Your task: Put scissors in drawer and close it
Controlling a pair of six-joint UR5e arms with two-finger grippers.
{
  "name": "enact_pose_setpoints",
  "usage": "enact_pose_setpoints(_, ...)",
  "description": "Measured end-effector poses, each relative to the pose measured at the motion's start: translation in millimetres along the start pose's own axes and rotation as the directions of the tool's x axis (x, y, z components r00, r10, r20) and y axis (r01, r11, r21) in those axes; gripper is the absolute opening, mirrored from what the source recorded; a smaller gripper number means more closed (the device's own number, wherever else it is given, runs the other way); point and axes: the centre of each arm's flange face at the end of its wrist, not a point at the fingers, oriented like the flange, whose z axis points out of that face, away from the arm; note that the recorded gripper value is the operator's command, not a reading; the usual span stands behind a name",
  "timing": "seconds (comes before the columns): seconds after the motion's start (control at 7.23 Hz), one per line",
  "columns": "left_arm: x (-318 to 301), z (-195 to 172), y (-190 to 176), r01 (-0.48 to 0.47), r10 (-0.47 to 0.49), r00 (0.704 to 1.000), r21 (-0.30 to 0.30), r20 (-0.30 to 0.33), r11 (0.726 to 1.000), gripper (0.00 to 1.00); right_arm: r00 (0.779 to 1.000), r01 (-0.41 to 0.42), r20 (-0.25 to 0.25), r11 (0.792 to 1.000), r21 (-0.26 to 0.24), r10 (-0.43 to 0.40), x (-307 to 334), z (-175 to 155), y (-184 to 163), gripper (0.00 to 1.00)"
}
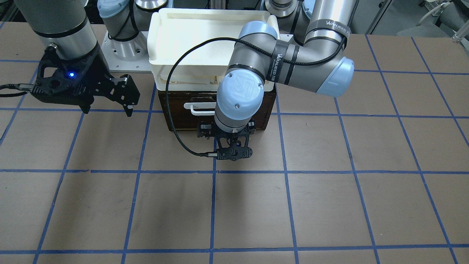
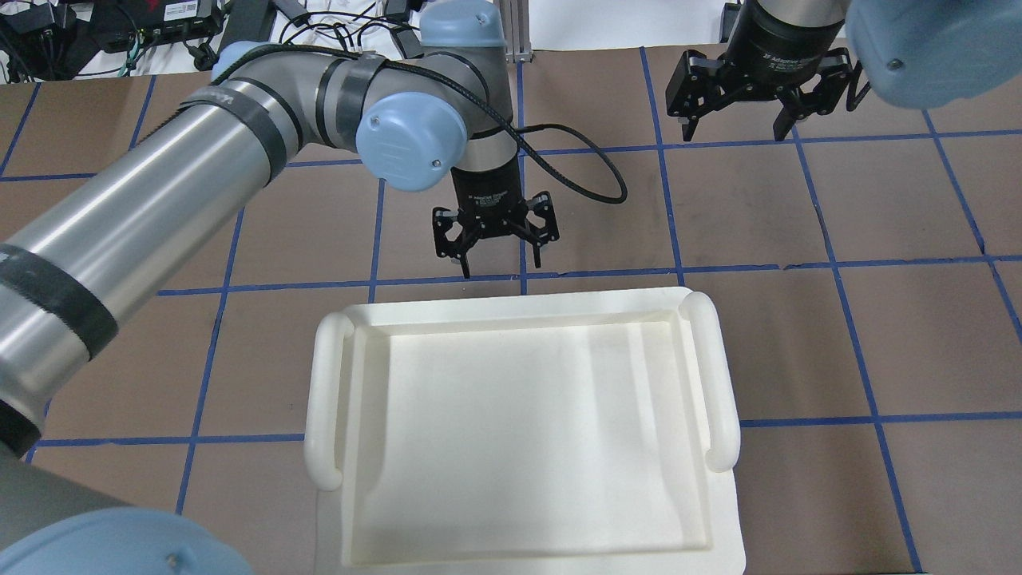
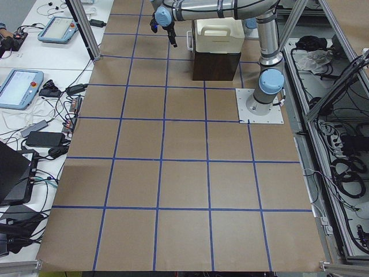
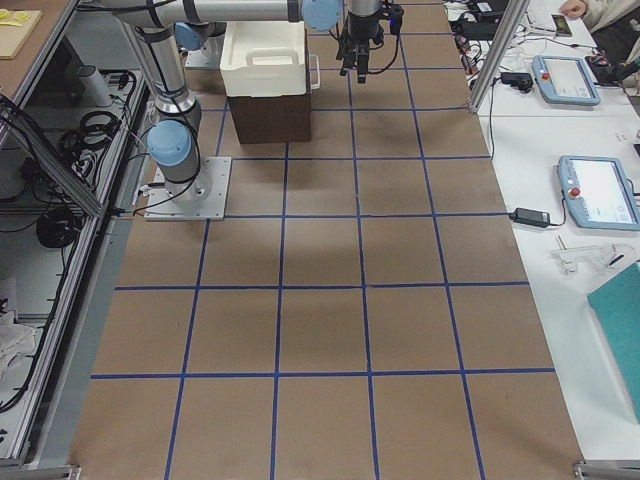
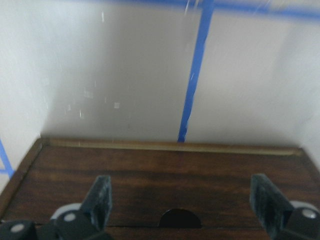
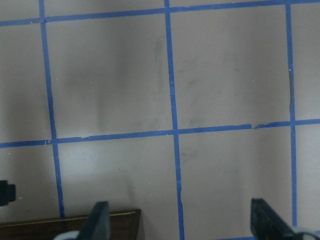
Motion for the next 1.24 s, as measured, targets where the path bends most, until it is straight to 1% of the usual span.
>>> enact_pose_setpoints(0.14,-11,-38,8,-0.011,0.011,1.000,0.079,0.000,0.997,1.00,1.000,0.003,-0.004,1.000,-0.002,-0.003,0,0,1,1.00)
enact_pose_setpoints(0.28,-28,-78,23,-0.034,0.035,0.999,0.143,0.000,0.989,1.00,1.000,0.005,-0.006,1.000,-0.001,-0.005,1,-1,2,1.00)
enact_pose_setpoints(0.41,-51,-114,42,-0.066,0.067,0.998,0.181,0.002,0.981,1.00,1.000,0.006,-0.007,1.000,0.001,-0.006,1,-3,3,1.00)
enact_pose_setpoints(0.55,-79,-145,60,-0.089,0.090,0.996,0.204,0.004,0.975,1.00,1.000,0.008,-0.005,1.000,0.006,-0.008,1,-6,5,1.00)
enact_pose_setpoints(0.69,-104,-166,73,-0.084,0.086,0.996,0.222,0.002,0.971,1.00,1.000,0.010,0.000,1.000,0.010,-0.010,0,-9,6,1.00)
enact_pose_setpoints(0.83,-123,-178,81,-0.068,0.067,0.998,0.231,0.010,0.971,1.00,1.000,0.011,0.001,1.000,0.012,-0.011,0,-10,7,1.00)
enact_pose_setpoints(0.97,-136,-182,85,-0.054,0.050,0.998,0.226,0.023,0.973,1.00,1.000,0.011,0.000,1.000,0.012,-0.011,0,-10,8,1.00)
enact_pose_setpoints(1.24,-145,-181,87,-0.042,0.037,0.999,0.214,0.028,0.976,1.00,1.000,0.012,-0.003,1.000,0.009,-0.012,0,-9,8,1.00)
